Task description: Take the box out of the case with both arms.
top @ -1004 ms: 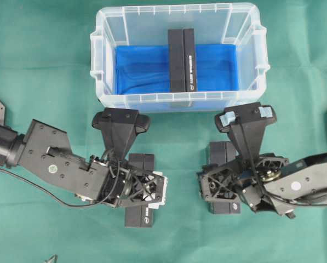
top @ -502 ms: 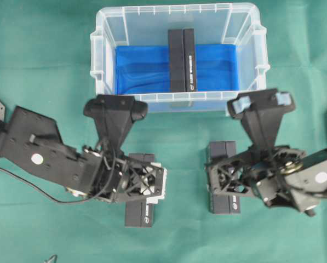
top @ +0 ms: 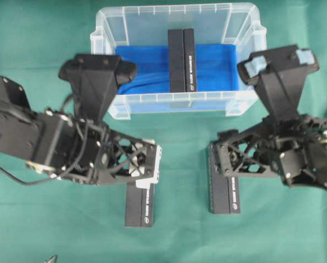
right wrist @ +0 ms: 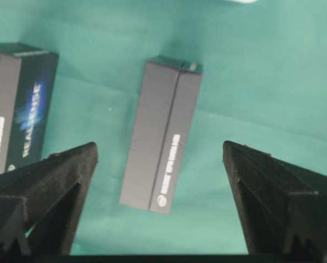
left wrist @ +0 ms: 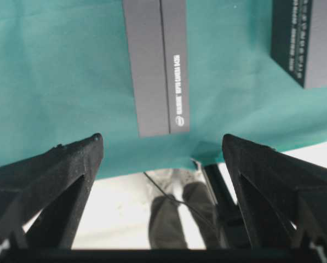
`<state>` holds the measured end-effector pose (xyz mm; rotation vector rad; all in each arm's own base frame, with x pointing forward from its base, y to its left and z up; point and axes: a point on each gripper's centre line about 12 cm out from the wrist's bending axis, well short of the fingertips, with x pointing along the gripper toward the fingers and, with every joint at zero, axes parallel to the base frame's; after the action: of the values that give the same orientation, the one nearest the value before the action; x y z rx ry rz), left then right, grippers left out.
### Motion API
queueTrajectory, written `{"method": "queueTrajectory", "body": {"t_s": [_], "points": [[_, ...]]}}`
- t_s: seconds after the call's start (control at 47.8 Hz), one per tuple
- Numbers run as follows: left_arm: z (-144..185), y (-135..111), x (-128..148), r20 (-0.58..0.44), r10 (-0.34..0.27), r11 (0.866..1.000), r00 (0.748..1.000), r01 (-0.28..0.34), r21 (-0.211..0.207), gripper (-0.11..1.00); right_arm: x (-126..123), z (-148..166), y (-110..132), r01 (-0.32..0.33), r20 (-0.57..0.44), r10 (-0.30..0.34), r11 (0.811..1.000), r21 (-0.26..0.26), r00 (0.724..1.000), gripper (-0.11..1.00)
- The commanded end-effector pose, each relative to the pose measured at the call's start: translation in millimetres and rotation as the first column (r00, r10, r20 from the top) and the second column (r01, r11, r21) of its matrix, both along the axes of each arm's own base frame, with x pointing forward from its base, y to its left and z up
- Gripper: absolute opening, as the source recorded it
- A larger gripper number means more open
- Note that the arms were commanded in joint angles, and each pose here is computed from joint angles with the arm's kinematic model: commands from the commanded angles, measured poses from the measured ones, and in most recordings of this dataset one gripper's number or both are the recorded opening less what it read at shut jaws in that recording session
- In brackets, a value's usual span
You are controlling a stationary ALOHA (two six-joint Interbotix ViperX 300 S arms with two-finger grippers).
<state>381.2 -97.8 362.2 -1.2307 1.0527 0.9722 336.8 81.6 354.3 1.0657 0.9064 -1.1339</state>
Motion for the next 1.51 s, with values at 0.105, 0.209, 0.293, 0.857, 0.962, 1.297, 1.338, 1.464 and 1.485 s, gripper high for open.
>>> {"method": "queueTrajectory", "body": {"t_s": [0.105, 0.209, 0.293, 0.857, 0.962, 1.297, 1.338, 1.464, 1.485], "points": [[29, 4, 1, 0.047, -0.014, 1.000, 0.999, 0.014, 0.000, 0.87, -9, 34, -6, -0.004, 0.035, 0.004, 1.000, 0.005, 0.999, 0.91], [31, 6, 2, 0.040, -0.012, 1.000, 0.999, 0.011, 0.016, 0.87, -9, 35, -6, -0.006, 0.031, 0.005, 1.000, 0.005, 1.000, 0.91], [30, 6, 1, 0.033, -0.011, 1.000, 0.999, 0.011, 0.019, 0.87, -9, 35, -6, -0.006, 0.030, 0.006, 1.000, 0.008, 1.000, 0.90], [30, 6, -4, 0.016, -0.017, 1.000, 1.000, 0.017, 0.024, 0.87, -11, 35, -2, -0.016, 0.021, 0.015, 0.999, 0.032, 1.000, 0.89], [33, 6, -13, -0.006, -0.015, 1.000, 1.000, 0.015, 0.028, 0.87, -17, 34, 0, -0.034, 0.011, 0.034, 0.998, 0.050, 0.999, 0.89], [39, 11, -43, -0.023, -0.014, 1.000, 1.000, 0.015, 0.026, 0.87, -51, 37, -10, -0.030, 0.020, 0.029, 0.997, 0.066, 0.999, 0.89], [38, 12, -47, -0.024, -0.014, 1.000, 1.000, 0.015, 0.026, 0.87, -56, 37, -12, -0.028, 0.020, 0.026, 0.997, 0.068, 0.999, 0.89], [37, 13, -60, -0.031, -0.001, 1.000, 1.000, 0.002, 0.022, 0.87, -70, 37, -16, -0.023, 0.027, 0.021, 0.997, 0.074, 0.999, 0.89], [36, 13, -62, -0.034, 0.000, 1.000, 0.999, 0.001, 0.022, 0.87, -73, 38, -17, -0.023, 0.029, 0.021, 0.997, 0.075, 0.999, 0.89]]}}
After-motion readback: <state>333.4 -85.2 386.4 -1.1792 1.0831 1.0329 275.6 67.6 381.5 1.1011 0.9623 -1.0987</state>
